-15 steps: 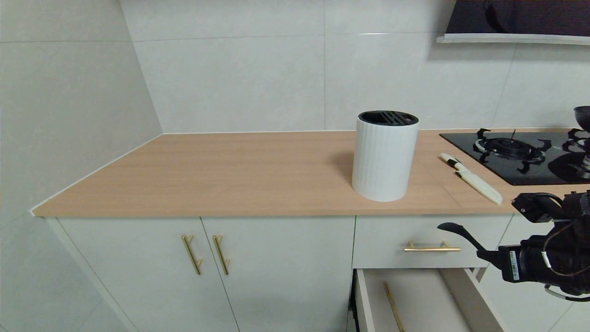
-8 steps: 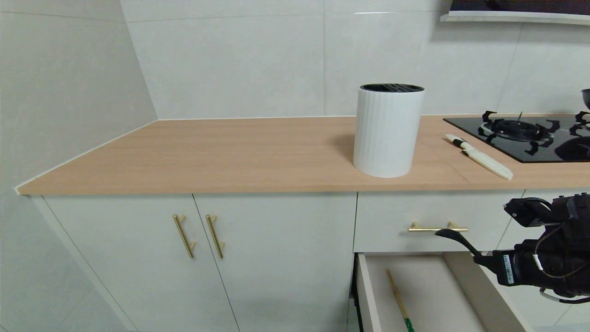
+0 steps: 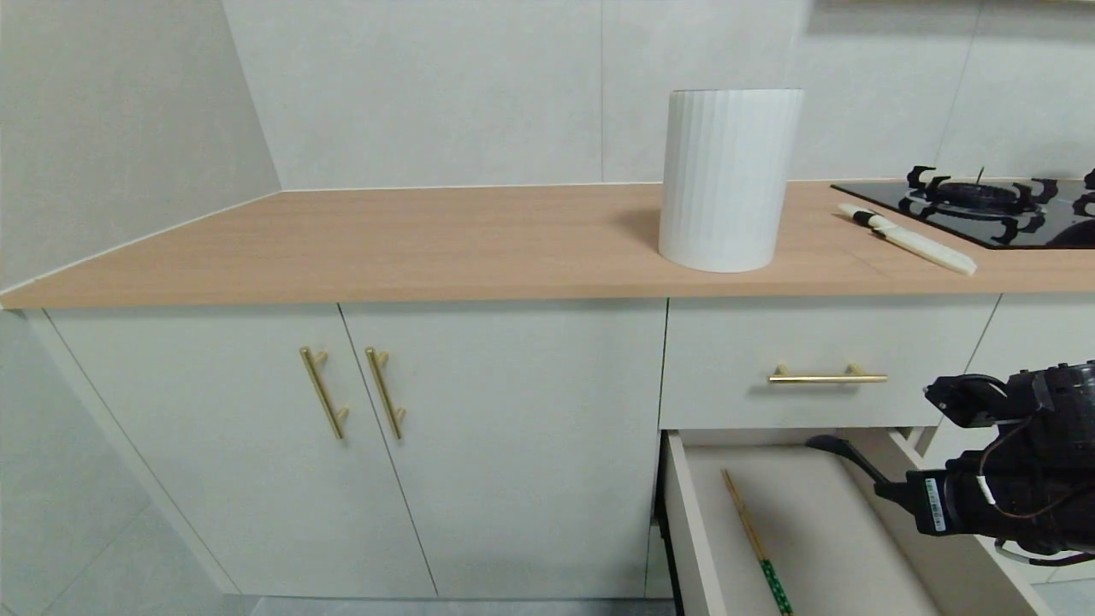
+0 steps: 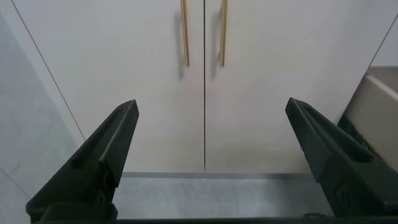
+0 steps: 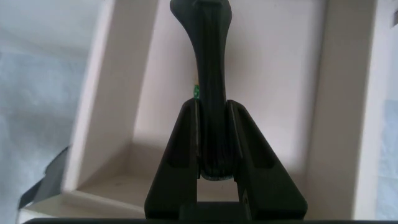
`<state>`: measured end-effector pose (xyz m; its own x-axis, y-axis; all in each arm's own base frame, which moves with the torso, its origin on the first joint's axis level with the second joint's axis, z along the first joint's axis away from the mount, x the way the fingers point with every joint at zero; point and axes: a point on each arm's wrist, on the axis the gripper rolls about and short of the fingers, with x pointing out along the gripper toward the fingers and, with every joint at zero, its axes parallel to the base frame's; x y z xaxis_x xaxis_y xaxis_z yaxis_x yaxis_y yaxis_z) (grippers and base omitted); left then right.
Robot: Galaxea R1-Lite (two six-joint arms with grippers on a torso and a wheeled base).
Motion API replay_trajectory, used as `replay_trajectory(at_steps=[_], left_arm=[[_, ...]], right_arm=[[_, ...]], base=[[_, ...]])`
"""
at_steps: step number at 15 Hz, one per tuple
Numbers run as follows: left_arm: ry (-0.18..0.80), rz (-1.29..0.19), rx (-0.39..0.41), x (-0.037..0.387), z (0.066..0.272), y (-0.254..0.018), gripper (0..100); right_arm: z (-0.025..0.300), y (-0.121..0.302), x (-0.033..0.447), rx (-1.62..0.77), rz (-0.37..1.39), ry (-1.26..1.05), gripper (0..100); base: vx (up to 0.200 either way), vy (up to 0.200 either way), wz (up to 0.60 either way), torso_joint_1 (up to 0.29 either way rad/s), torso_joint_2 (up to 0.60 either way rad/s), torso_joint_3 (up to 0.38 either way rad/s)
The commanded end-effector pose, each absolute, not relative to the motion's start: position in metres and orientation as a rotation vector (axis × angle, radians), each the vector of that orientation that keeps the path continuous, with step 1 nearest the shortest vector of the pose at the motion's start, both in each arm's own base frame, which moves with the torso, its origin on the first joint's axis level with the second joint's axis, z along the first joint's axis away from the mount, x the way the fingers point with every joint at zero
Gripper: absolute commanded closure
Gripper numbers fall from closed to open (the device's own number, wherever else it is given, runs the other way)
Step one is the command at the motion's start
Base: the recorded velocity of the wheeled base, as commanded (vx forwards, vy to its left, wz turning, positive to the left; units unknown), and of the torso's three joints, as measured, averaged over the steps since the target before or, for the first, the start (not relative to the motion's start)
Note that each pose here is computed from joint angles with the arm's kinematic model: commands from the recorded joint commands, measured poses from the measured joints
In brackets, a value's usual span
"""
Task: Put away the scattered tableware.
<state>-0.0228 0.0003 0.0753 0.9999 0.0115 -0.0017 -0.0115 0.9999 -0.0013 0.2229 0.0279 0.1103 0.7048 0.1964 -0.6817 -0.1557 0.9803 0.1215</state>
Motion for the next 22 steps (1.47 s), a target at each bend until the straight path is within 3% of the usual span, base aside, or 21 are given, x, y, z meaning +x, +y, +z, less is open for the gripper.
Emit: replay_trajectory(at_steps=[1, 9, 11, 18, 22], left_arm=[[0.002, 0.012, -0.002, -0.023, 0.075, 0.0, 0], [0.002, 0.012, -0.002, -0.023, 0.075, 0.0, 0], [0.002, 0.012, -0.002, -0.023, 0.075, 0.0, 0], [0.002, 0.012, -0.002, -0.023, 0.075, 0.0, 0], [0.002, 0.012, -0.002, -0.023, 0.075, 0.0, 0]], right_arm=[[0.108, 0.028, 0.224, 0.056, 0.196, 0.775, 100], [0.1, 0.031, 0.23, 0.052, 0.198, 0.81, 100], [0.084, 0.036, 0.241, 0.037, 0.185, 0.861, 100], [-0.023, 0.042, 0.283, 0.007, 0.005, 0.982, 100], [-0.041, 0.043, 0.284, -0.006, -0.006, 1.017, 100]], base=[[0.0, 0.0, 0.0, -0.11, 0.44, 0.349], [0.0, 0.0, 0.0, -0.015, 0.08, 0.059], [0.0, 0.0, 0.0, 0.0, 0.0, 0.0], [0.0, 0.0, 0.0, 0.0, 0.0, 0.0], [0.0, 0.0, 0.0, 0.0, 0.0, 0.0]])
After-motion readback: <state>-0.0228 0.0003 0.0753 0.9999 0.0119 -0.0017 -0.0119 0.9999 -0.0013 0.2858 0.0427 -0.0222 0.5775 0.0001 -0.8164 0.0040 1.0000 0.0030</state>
